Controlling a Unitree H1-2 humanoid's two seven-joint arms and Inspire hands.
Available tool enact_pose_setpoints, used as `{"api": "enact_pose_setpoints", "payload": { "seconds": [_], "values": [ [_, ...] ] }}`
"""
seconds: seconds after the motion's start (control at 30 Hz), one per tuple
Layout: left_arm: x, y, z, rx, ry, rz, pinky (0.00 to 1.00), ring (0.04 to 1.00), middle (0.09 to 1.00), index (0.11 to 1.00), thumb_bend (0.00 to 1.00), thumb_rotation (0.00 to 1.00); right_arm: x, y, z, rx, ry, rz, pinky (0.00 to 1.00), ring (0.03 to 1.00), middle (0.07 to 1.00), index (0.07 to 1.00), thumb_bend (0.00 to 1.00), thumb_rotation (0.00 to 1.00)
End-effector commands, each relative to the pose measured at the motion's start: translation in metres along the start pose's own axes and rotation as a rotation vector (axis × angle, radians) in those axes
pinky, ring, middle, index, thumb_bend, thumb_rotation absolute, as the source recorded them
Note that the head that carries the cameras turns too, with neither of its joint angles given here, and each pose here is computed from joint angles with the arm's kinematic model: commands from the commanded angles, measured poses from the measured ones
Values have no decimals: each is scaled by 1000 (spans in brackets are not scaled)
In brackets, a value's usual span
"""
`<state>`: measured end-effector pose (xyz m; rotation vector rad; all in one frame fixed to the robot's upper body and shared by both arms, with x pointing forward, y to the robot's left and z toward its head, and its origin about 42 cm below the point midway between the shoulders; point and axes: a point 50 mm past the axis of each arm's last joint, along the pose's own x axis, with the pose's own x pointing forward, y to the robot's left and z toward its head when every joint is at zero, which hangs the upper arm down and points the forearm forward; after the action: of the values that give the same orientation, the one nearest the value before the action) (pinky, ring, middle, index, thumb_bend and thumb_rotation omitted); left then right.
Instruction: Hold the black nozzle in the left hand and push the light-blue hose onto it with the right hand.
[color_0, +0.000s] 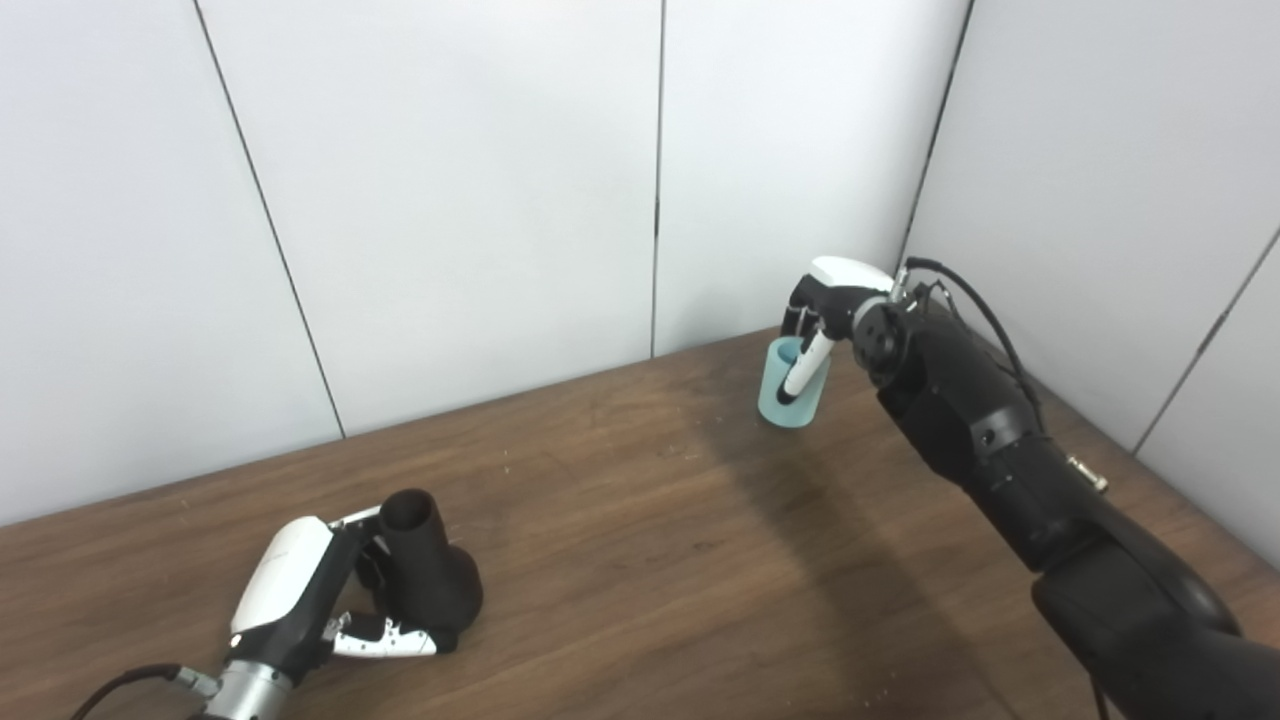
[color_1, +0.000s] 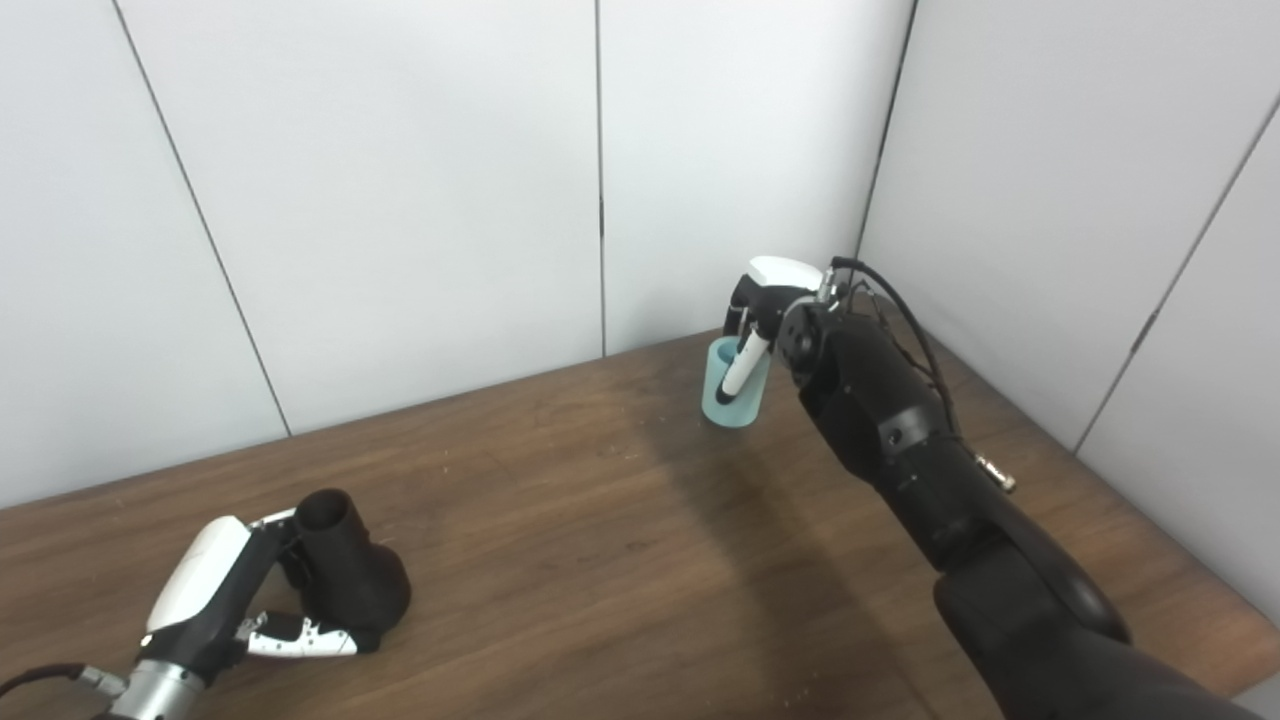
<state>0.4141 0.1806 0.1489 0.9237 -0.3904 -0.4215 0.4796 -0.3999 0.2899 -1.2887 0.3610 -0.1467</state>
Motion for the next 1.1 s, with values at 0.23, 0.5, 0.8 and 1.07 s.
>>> {"api": "enact_pose_setpoints", "payload": {
  "seconds": [0.23, 0.5, 0.8, 1.07],
  "values": [
    [-19, -6, -19, 19, 87, -77, 395, 443, 431, 526, 521, 0, -3, -27, 3, 45, -49, -104, 152, 197, 469, 482, 533, 0],
    [-13, -7, -9, 38, 81, -83, 347, 419, 431, 522, 521, 0, -28, -63, 57, 212, -247, -131, 488, 497, 511, 437, 517, 0],
    [-1, -14, 8, 35, 72, -96, 347, 417, 411, 525, 519, 0, -70, -95, 122, 129, -505, -132, 483, 521, 490, 444, 516, 0],
    [7, -23, 23, 31, 69, -101, 375, 472, 457, 512, 524, 0, -106, -107, 155, 94, -669, -107, 135, 199, 465, 482, 531, 0]
  ]
}}
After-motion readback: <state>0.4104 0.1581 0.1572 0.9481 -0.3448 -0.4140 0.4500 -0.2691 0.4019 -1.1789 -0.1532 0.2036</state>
